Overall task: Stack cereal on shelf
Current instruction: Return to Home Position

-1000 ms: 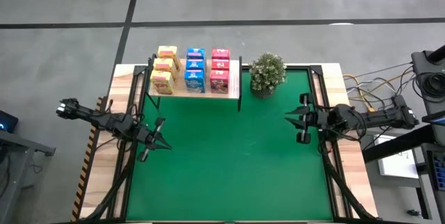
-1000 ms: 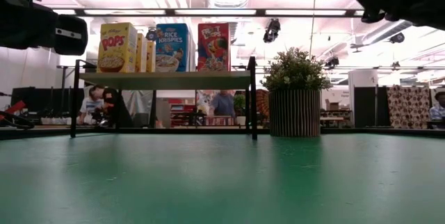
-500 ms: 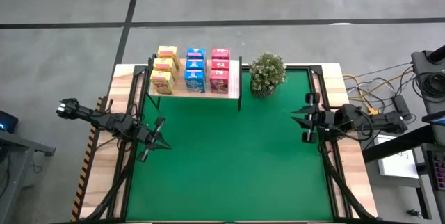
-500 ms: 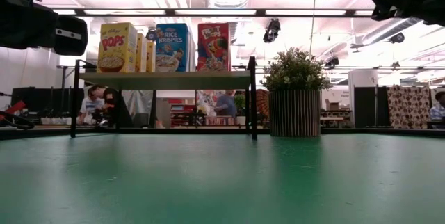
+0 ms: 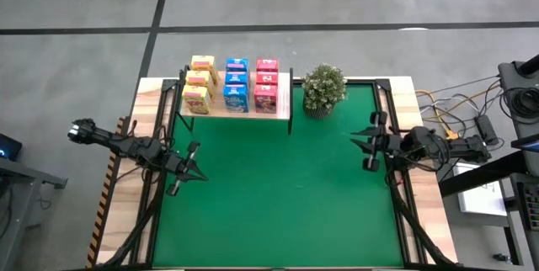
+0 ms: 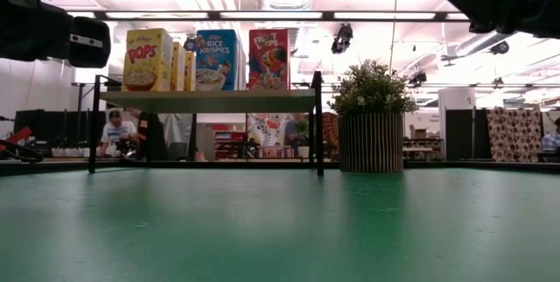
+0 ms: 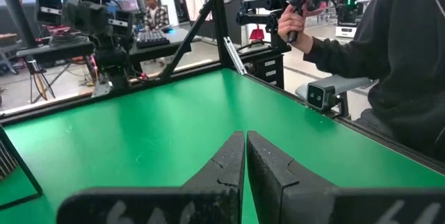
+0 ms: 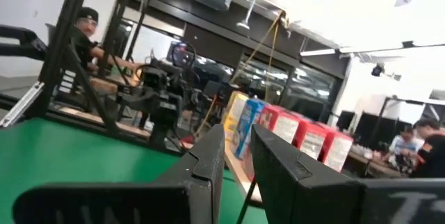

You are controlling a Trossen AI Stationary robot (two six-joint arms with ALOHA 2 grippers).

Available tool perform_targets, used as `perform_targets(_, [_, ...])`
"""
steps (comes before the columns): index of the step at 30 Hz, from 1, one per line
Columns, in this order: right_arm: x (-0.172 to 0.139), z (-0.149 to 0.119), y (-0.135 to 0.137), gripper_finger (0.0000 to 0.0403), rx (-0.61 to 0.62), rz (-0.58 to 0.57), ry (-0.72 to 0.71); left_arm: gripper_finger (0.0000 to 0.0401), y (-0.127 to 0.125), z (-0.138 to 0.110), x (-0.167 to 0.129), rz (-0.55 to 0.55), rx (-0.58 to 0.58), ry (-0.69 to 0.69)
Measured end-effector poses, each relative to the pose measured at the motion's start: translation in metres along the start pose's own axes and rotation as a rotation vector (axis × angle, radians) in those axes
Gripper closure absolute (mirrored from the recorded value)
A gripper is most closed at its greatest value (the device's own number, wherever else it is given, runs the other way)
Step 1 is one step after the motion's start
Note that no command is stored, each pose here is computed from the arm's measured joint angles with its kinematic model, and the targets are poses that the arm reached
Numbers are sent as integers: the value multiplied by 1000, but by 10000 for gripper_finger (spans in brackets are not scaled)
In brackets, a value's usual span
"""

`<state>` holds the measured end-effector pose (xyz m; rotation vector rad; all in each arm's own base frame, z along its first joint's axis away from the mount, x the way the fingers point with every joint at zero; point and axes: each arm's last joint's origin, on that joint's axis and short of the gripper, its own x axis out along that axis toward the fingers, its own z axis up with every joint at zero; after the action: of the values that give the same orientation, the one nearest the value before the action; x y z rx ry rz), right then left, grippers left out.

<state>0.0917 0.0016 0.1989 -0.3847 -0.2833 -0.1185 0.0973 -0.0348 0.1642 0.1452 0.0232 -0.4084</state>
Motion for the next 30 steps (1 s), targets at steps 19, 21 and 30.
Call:
perform_targets(19, [1, -4, -9, 339, 183, -318, 134, 401, 0, 0, 0, 0, 3, 1])
perform_targets(21, [1, -4, -9, 339, 182, -317, 136, 401, 0, 0, 0, 0, 3, 0])
perform_targets(30, [1, -4, -9, 339, 183, -317, 135, 401, 0, 1, 0, 0, 3, 0])
